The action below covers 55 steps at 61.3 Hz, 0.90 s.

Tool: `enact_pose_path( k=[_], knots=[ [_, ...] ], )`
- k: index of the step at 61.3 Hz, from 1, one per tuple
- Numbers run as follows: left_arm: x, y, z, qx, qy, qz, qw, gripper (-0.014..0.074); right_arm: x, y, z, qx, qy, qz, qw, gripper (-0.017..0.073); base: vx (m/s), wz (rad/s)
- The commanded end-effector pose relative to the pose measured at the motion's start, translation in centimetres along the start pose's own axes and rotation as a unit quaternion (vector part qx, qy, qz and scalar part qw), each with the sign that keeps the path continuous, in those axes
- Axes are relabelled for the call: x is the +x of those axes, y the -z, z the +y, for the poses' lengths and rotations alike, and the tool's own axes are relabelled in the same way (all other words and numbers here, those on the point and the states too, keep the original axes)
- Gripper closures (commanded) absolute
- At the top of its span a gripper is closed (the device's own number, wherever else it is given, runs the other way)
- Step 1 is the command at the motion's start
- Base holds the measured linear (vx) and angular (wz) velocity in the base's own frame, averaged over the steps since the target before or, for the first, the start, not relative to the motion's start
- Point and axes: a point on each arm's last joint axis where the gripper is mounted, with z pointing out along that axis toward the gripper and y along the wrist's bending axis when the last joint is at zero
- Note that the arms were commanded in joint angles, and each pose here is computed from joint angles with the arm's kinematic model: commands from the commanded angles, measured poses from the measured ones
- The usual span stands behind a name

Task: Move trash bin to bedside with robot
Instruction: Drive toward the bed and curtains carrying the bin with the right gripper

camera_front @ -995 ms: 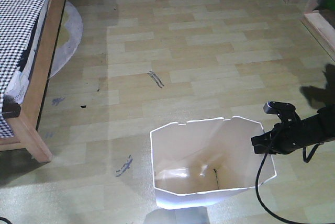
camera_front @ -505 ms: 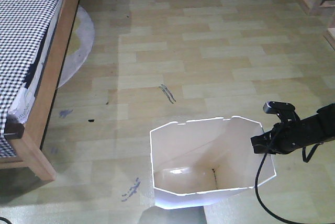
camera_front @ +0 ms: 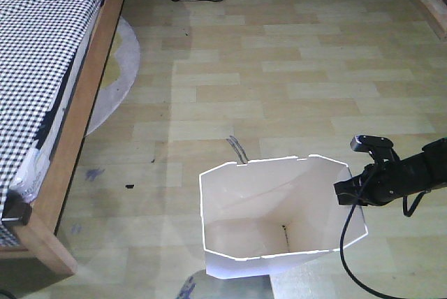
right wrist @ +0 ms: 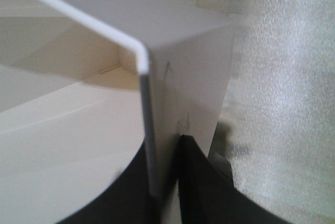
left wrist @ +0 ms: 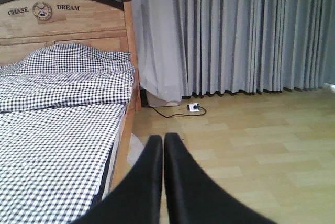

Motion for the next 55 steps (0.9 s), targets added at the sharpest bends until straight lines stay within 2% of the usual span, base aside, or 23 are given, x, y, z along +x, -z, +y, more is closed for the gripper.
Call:
enact_pose_path(
  k=[1, 55],
  knots=[
    [-0.31, 0.02, -0.05, 0.004, 0.012, -0.034, 0.999, 0.0600, -1.86, 2.09, 1.97, -0.079, -0.010, -0.048, 0.996, 0.0564, 0.28, 0.05],
    [-0.31, 0.02, -0.05, 0.004, 0.012, -0.034, 0.999, 0.0600, -1.86, 2.09, 1.97, -0.079, -0.010, -0.048, 0.996, 0.0564, 0.28, -0.02]
  ],
)
